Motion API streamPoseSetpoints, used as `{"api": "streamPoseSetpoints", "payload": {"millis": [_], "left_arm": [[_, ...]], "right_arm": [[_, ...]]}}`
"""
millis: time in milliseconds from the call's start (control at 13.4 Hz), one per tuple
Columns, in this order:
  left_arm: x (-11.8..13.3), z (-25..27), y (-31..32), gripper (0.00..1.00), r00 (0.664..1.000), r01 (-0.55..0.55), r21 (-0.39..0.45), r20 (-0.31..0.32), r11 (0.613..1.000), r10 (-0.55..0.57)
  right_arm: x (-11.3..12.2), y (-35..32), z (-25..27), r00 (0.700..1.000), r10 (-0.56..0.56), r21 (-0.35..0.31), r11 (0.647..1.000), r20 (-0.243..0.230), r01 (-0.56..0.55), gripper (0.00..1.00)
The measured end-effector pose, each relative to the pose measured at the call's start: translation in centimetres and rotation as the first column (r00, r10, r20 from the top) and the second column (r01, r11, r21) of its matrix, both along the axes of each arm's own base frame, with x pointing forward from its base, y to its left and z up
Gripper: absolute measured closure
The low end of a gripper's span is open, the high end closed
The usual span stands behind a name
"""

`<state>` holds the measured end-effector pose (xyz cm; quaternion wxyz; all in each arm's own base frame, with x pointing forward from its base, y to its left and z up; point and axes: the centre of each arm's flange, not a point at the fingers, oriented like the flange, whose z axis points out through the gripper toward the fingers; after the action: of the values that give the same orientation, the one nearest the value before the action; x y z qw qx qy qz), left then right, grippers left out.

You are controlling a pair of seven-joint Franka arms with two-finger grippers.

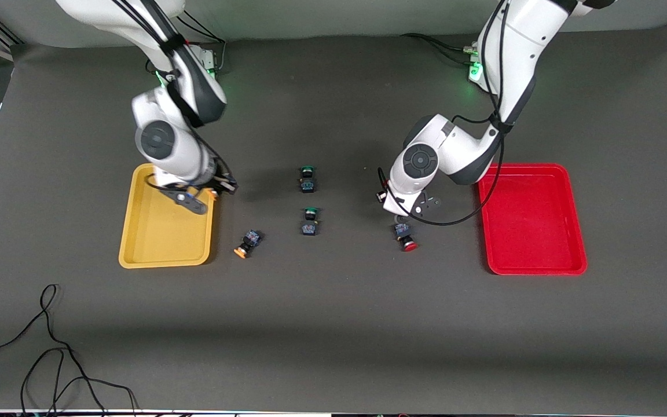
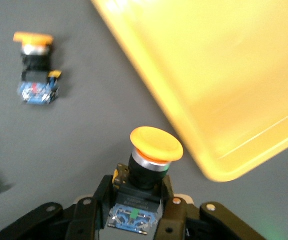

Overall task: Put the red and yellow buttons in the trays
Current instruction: 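Drop the yellow and red buttons into matching-colour trays with both grippers, then grasp the second yellow and red buttons with both grippers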

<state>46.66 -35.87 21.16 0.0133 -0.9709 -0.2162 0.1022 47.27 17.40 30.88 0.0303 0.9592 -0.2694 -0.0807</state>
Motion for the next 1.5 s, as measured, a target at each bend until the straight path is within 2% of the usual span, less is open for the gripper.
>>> {"api": "streamPoseSetpoints", "payload": {"millis": [224, 374, 599, 673, 748, 898, 1048, 1122, 1197, 1347, 1497], "left_arm": [[1.3, 7.7, 0.9, 0.67, 0.995, 0.038, 0.1, -0.093, 0.994, -0.029], [2.0, 13.9, 3.7, 0.67, 0.981, 0.137, 0.123, -0.151, 0.983, -0.118], [4.0, 21.5, 14.4, 0.67, 0.943, 0.276, 0.049, -0.206, 0.96, -0.261], [4.7, 22.6, 18.5, 0.67, 0.934, 0.299, 0.007, -0.208, 0.954, -0.291], [4.8, 22.6, 22.2, 0.67, 0.929, 0.308, -0.025, -0.209, 0.951, -0.306], [4.3, 19.1, 26.5, 0.67, 0.927, 0.309, -0.06, -0.206, 0.949, -0.315], [3.0, 13.2, 27.3, 0.67, 0.927, 0.334, -0.071, -0.157, 0.94, -0.341], [2.3, 10.3, 27.7, 0.67, 0.921, 0.359, -0.083, -0.13, 0.93, -0.367], [1.9, 7.8, 28.6, 0.67, 0.92, 0.369, -0.096, -0.107, 0.925, -0.378], [2.3, 3.9, 31.2, 0.67, 0.921, 0.375, -0.126, -0.067, 0.918, -0.385], [2.7, 0.7, 33.1, 0.67, 0.922, 0.371, -0.144, -0.059, 0.917, -0.382]], "right_arm": [[0.2, -9.8, -1.5, 0.999, 0.031, 0.023, 0.999, -0.032, -0.03, 0.57], [-0.8, -13.9, -4.5, 0.998, 0.052, 0.035, 0.998, -0.044, -0.051, 0.57], [-1.6, -15.6, -8.6, 0.995, 0.082, 0.035, 0.996, -0.062, -0.08, 0.57], [-1.5, -15.5, -9.3, 0.995, 0.079, 0.035, 0.996, -0.062, -0.077, 0.52], [-1.4, -15.4, -9.4, 0.995, 0.075, 0.039, 0.997, -0.059, -0.073, 0.52], [-0.7, -15.2, -8.2, 0.997, 0.075, 0.045, 0.996, -0.034, -0.074, 0.38], [0.9, -14.4, -4.7, 0.996, 0.085, 0.058, 0.995, 0.004, -0.085, 0.14], [2.2, -13.3, -2.1, 0.995, 0.094, 0.067, 0.993, 0.026, -0.096, 0.05], [3.9, -11.3, 0.8, 0.994, 0.093, 0.078, 0.992, 0.057, -0.098, 0.0], [7.2, -5.2, 5.1, 0.993, 0.044, 0.105, 0.993, 0.111, -0.055, 0.0], [9.8, 1.8, 4.6, 0.994, -0.008, 0.128, 0.992, 0.111, -0.007, 0.0]]}}
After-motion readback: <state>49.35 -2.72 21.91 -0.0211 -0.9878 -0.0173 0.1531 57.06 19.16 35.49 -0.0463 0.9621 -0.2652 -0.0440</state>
